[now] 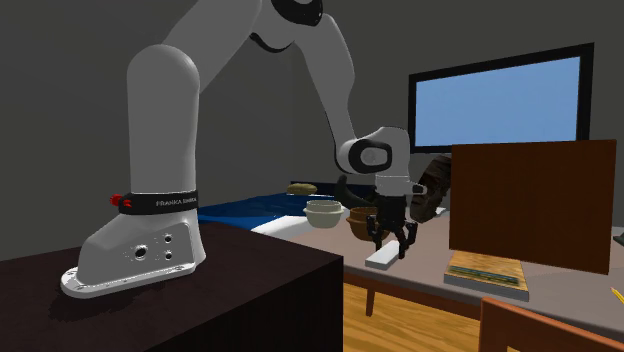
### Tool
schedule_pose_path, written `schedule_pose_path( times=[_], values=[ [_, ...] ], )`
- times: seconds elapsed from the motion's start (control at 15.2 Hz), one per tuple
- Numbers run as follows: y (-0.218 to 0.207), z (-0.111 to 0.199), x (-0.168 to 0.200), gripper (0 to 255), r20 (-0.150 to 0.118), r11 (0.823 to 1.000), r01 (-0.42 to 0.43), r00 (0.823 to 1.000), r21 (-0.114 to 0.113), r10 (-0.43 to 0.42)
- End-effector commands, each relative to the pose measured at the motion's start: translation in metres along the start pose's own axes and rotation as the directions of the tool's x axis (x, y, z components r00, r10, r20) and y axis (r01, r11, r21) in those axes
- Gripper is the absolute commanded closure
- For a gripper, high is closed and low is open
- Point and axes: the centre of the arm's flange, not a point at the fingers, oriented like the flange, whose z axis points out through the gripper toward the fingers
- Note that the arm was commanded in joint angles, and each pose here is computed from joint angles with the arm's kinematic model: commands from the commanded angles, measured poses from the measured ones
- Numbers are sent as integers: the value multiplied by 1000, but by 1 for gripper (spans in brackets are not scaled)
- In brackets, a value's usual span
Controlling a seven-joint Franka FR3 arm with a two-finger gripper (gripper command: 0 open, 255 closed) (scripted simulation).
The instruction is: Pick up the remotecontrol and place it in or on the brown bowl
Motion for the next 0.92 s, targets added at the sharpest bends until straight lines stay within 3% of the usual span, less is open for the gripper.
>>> schedule_pose_path(
  times=[0.0, 0.86],
  values=[
    [0, 0, 0, 255, 0, 1000, 0, 1000, 0, 0],
    [-1, -63, 0, 255, 0, 1000, 0, 1000, 0, 0]
  ],
)
